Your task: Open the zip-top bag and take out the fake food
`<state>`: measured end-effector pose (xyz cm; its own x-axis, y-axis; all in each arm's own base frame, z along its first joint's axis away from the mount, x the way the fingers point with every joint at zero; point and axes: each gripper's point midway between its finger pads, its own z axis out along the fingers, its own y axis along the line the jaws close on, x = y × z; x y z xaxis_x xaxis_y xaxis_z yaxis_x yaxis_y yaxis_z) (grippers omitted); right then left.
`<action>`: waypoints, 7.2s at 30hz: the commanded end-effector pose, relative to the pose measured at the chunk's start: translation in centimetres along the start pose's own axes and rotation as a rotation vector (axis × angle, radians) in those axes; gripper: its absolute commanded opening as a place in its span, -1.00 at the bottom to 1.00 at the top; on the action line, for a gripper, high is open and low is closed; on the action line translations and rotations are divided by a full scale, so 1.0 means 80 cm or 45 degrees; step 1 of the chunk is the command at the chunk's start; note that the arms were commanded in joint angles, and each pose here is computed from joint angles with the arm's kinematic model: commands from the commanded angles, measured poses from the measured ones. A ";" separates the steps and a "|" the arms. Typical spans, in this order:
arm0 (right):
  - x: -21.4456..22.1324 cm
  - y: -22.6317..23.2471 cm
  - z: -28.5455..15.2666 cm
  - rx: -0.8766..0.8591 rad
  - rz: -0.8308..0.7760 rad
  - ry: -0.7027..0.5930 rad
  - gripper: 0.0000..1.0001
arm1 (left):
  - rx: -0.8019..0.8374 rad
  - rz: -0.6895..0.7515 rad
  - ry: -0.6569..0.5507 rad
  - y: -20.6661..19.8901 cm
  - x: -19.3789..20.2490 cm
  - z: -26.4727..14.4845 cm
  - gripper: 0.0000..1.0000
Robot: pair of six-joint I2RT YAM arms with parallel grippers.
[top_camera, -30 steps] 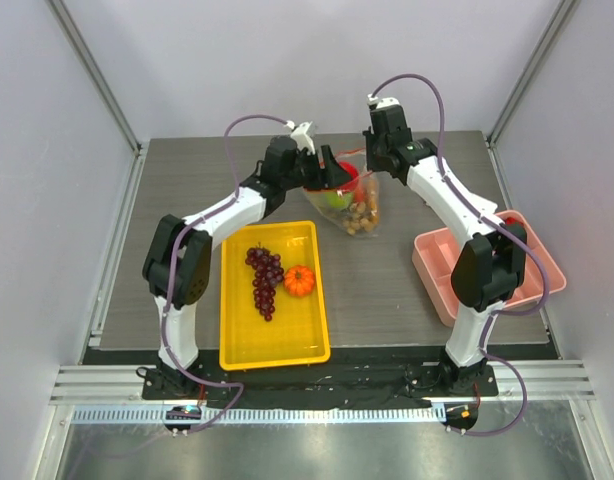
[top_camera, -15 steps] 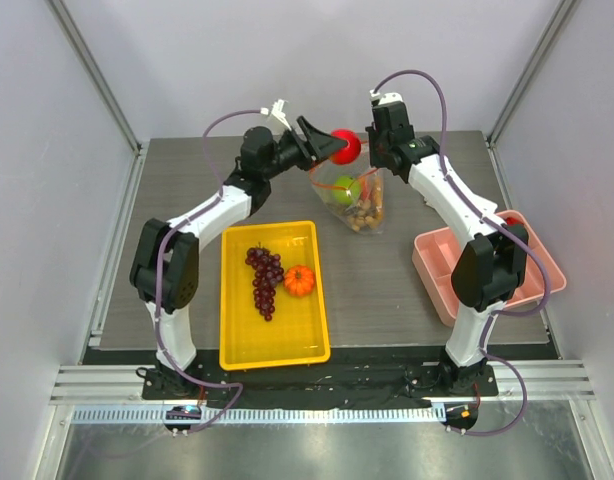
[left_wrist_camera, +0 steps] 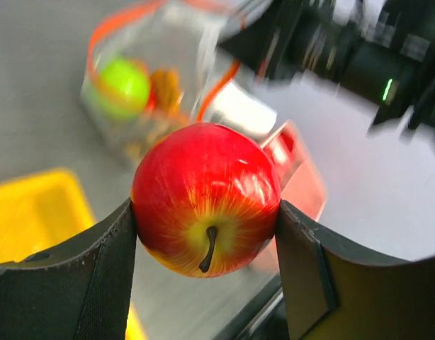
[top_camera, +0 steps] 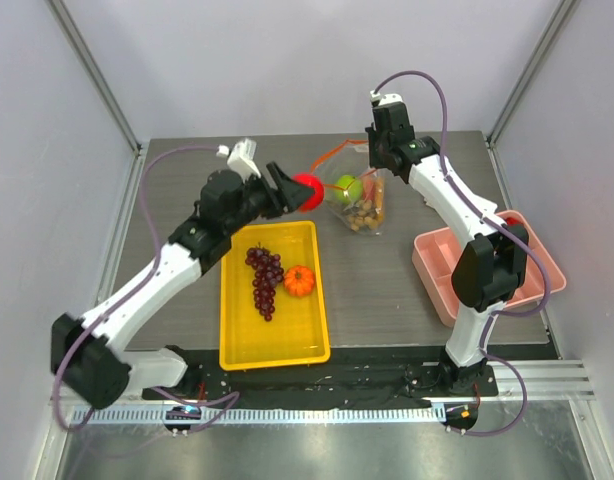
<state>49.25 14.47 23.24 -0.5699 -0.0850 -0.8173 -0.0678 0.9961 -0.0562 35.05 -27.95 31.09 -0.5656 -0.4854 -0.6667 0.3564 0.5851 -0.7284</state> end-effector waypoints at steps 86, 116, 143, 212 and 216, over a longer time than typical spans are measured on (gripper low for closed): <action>-0.022 0.028 -0.025 -0.189 0.076 -0.064 -0.97 | -0.027 0.793 1.068 0.195 0.196 0.185 0.25; -0.025 0.054 -0.063 -0.363 0.198 -0.091 -0.97 | -0.217 0.299 0.534 0.117 0.074 0.227 -1.00; -0.020 0.050 -0.043 -0.159 0.063 -0.129 -0.97 | 0.089 -0.030 0.578 -0.014 0.085 0.168 -1.00; -0.044 0.068 -0.069 -0.485 0.322 -0.071 -0.97 | 0.299 0.170 0.216 -0.048 0.041 0.143 -0.56; -0.044 0.069 -0.067 -0.487 0.316 -0.066 -0.97 | 0.085 0.098 0.277 0.009 0.054 0.187 -0.60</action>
<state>46.68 19.58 23.38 -0.6486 0.1241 -0.7509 -0.1869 0.9305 0.3152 40.80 -39.84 24.38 -0.7160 -0.2512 -0.6513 0.4724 0.5125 -0.7170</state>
